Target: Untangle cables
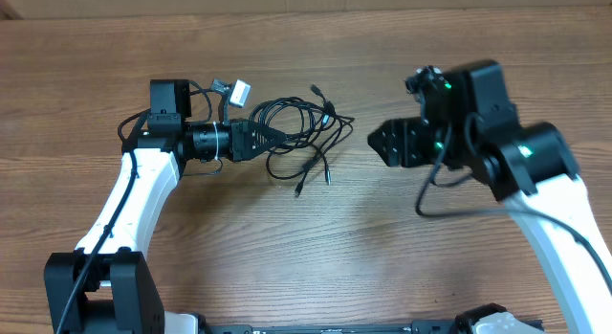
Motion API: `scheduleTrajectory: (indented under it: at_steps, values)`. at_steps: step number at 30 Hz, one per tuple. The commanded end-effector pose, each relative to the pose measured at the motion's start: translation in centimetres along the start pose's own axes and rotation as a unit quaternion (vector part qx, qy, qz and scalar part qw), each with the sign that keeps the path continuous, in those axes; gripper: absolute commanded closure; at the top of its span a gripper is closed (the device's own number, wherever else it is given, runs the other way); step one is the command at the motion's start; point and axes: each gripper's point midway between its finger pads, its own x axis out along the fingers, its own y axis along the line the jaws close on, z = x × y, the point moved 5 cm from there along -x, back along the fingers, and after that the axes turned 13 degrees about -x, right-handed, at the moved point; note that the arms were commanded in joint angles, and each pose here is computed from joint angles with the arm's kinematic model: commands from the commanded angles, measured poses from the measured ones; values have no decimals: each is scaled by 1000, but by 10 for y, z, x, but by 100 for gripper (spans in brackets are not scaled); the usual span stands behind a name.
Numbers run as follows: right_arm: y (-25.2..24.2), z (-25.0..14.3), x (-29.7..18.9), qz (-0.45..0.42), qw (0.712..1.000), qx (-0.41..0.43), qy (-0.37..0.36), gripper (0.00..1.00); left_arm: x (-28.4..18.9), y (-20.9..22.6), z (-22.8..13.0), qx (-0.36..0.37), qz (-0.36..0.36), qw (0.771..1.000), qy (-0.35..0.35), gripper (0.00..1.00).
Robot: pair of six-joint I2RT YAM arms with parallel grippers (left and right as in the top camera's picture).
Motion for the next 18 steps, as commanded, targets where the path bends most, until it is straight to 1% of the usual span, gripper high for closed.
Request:
scheduleTrajectory:
  at_steps: [1,6,9,11,13,16,18]
  values:
    - [9,-4,-29,-6,999,-22,-26,28,-5,1,10,-47,30,998,-22,96]
    - [20,-15,-63,-9,996,-58,-62,27,-11,11,9,-59,101,992,-43,96]
    - [27,-19,-83,-10,993,-69,-93,26,-15,7,3,-64,140,987,-48,96]
    - [31,-23,-96,-10,991,-75,-112,24,-18,-4,-1,-57,159,984,-51,96]
    - [35,-26,-105,-7,989,-80,-127,19,-20,-16,-5,-49,182,981,-52,96]
    - [41,-33,-116,2,987,-83,-137,12,-26,-38,-14,-32,241,969,-50,96]
    - [43,-37,-116,12,988,-83,-131,12,-27,-55,-21,-5,275,961,-35,96]
